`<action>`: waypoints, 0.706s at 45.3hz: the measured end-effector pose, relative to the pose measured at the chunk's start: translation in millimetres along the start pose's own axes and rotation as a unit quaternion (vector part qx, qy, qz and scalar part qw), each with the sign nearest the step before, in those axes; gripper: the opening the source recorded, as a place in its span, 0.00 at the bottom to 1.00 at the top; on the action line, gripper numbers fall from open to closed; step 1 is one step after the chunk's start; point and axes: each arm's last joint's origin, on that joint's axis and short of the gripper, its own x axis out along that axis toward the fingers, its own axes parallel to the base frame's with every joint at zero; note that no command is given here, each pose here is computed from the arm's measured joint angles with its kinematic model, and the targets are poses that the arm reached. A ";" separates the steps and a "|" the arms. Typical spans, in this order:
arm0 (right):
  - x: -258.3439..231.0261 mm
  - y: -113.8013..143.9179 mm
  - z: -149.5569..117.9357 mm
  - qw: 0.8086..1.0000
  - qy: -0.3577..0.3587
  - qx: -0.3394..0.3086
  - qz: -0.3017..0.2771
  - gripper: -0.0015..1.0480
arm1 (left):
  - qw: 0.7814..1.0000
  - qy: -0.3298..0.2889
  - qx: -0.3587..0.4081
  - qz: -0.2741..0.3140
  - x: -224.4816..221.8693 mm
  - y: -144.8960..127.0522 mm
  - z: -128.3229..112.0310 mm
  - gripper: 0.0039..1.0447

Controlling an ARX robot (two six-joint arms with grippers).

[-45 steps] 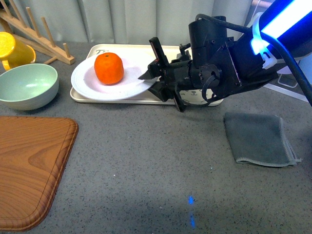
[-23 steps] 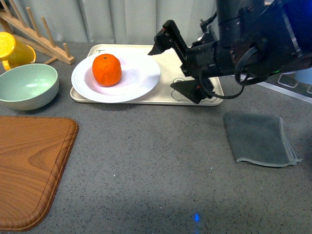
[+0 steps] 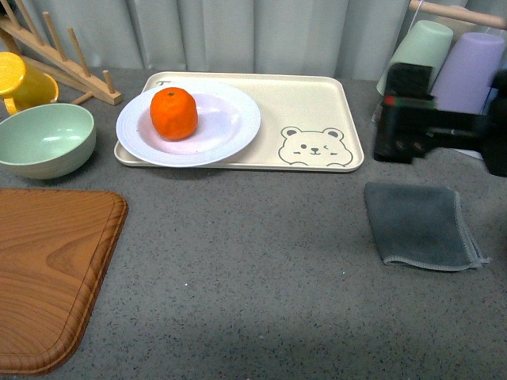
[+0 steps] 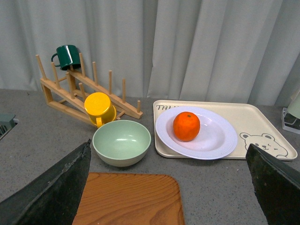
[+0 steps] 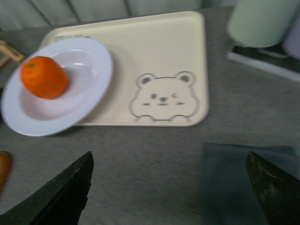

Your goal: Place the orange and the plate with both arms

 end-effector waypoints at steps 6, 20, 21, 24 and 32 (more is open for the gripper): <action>-36.6 -16.0 -16.1 0.998 -0.032 -0.044 -0.041 0.91 | 1.000 0.000 0.000 0.000 0.0 0.0 0.0 0.94; -100.9 -33.3 -59.2 0.989 -0.059 -0.090 -0.106 0.91 | 1.000 0.000 0.000 0.000 0.0 0.0 0.0 0.94; -104.1 -33.7 -59.9 0.988 -0.067 -0.091 -0.108 0.91 | 1.000 0.000 0.000 0.000 0.0 0.0 0.0 0.94; -110.0 -33.8 -58.0 0.986 -0.089 -0.091 -0.106 0.91 | 1.000 0.000 0.000 0.000 0.0 0.0 0.0 0.94; -111.8 -33.5 -56.5 0.985 -0.098 -0.093 -0.105 0.91 | 1.000 0.000 0.000 0.000 0.0 0.0 0.0 0.94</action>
